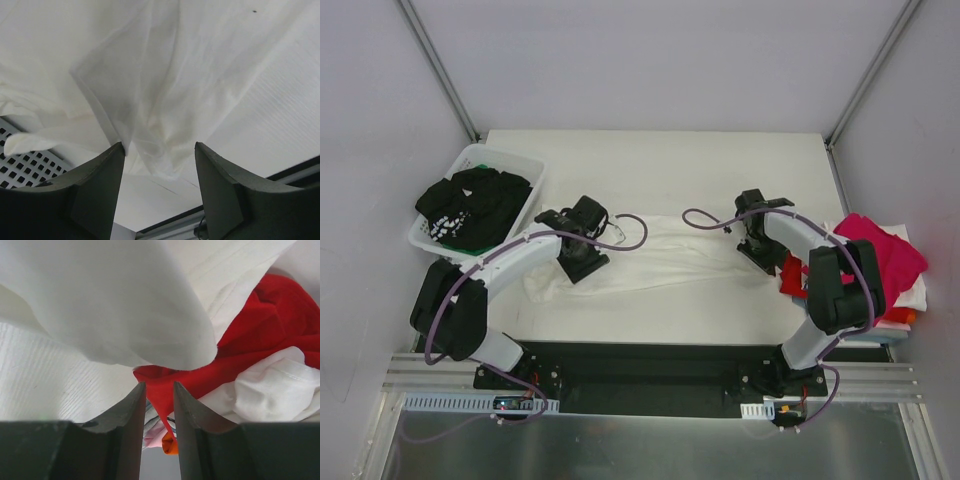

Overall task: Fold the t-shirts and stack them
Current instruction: Fold the other side of the tshirt into a rectangle

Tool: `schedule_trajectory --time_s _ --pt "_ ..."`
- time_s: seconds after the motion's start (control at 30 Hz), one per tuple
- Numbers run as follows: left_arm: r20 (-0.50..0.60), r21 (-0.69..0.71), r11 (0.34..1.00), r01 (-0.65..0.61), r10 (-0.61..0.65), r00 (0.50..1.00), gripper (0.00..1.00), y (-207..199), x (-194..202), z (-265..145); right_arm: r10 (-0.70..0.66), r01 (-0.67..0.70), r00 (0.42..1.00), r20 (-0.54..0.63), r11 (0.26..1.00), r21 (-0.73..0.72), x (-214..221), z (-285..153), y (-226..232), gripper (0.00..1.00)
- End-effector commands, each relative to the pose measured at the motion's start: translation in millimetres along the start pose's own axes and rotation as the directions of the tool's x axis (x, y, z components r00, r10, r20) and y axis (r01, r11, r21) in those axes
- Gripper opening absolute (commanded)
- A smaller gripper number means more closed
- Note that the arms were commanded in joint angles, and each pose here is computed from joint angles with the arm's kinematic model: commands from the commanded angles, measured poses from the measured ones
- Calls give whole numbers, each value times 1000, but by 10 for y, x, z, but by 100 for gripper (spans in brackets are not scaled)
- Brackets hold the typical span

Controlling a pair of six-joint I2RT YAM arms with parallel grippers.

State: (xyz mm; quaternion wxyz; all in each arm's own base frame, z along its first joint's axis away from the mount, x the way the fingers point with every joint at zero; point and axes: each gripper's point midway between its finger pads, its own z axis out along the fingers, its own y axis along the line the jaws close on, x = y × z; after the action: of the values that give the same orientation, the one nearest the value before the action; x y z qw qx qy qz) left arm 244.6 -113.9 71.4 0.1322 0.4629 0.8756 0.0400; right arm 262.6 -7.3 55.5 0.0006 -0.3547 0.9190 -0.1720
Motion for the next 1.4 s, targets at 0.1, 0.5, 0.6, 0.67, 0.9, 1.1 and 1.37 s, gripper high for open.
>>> schedule_trajectory --time_s 0.1,0.5,0.6,0.67,0.9,1.1,1.37 --pt "-2 187 982 -28 29 1000 58 -410 179 -349 -3 3 999 -41 1000 7 95 4 -74 31" --pt "108 35 997 -63 59 992 59 -35 -160 -671 14 -14 1000 -26 1000 10 31 -10 -129 31" --pt "88 -24 996 -86 88 992 58 119 -274 -471 19 -18 1000 -18 1000 14 4 -29 -151 31" --pt "77 -30 995 -93 95 993 57 161 -355 -328 23 -23 1000 -1 1000 18 -20 -63 -170 34" --pt "61 -23 999 -39 41 997 58 341 -502 -44 53 -60 992 114 997 58 -127 -316 -304 67" --pt "37 -7 1000 11 -11 999 58 476 -501 122 74 -91 973 219 994 68 -281 -639 -446 79" --pt "14 11 999 33 -33 999 58 482 -437 258 63 -78 971 230 995 56 -390 -721 -476 83"
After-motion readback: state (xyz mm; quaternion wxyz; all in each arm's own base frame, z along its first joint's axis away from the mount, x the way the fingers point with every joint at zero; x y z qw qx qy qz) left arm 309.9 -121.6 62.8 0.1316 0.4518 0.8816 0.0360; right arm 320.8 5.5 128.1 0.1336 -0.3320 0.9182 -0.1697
